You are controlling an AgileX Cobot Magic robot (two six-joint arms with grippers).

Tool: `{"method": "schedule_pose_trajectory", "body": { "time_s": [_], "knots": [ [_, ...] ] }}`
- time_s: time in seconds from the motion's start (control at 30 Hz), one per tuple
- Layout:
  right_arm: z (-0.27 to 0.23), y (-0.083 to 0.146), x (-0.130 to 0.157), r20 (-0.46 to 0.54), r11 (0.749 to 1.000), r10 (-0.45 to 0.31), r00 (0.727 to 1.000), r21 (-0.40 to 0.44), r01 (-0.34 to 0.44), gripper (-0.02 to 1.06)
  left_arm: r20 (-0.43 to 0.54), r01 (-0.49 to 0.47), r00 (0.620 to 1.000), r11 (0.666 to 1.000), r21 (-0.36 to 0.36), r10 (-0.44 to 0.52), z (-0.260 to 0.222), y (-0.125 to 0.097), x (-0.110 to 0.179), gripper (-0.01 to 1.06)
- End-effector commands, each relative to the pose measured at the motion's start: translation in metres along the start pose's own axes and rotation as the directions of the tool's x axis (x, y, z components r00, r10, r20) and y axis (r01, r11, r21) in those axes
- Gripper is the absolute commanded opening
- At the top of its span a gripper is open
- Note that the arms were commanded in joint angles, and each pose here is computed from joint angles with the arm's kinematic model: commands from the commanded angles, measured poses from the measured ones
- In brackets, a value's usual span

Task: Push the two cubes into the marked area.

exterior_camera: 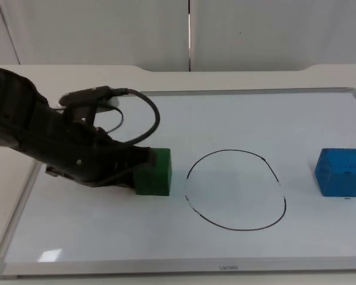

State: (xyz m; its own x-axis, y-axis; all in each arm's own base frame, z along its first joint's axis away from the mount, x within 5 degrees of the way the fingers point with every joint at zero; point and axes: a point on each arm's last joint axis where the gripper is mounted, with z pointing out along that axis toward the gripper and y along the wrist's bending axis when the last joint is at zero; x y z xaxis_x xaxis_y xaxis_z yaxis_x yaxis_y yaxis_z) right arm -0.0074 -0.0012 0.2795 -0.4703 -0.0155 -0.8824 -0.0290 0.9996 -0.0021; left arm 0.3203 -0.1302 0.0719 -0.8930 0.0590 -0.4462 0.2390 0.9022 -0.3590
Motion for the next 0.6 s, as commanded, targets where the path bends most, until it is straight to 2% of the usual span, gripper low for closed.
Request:
{"method": "schedule_pose_trajectory", "body": {
  "time_s": [0.0, 0.57],
  "knots": [
    [0.0, 0.0, -0.001, 0.015, 1.0, 0.005, 1.0, 0.007, -0.005, 1.05, -0.024, -0.01, 1.0, 1.0, 0.015, 0.01, 0.01, -0.005, 0.005, 0.0],
    [0.0, 0.0, -0.001, 0.015, 1.0, 0.005, 1.0, 0.007, -0.005, 1.05, 0.0, -0.023, 1.0, 0.999, 0.026, 0.023, 0.012, -0.013, -0.005, 0.0]
  ]
}}
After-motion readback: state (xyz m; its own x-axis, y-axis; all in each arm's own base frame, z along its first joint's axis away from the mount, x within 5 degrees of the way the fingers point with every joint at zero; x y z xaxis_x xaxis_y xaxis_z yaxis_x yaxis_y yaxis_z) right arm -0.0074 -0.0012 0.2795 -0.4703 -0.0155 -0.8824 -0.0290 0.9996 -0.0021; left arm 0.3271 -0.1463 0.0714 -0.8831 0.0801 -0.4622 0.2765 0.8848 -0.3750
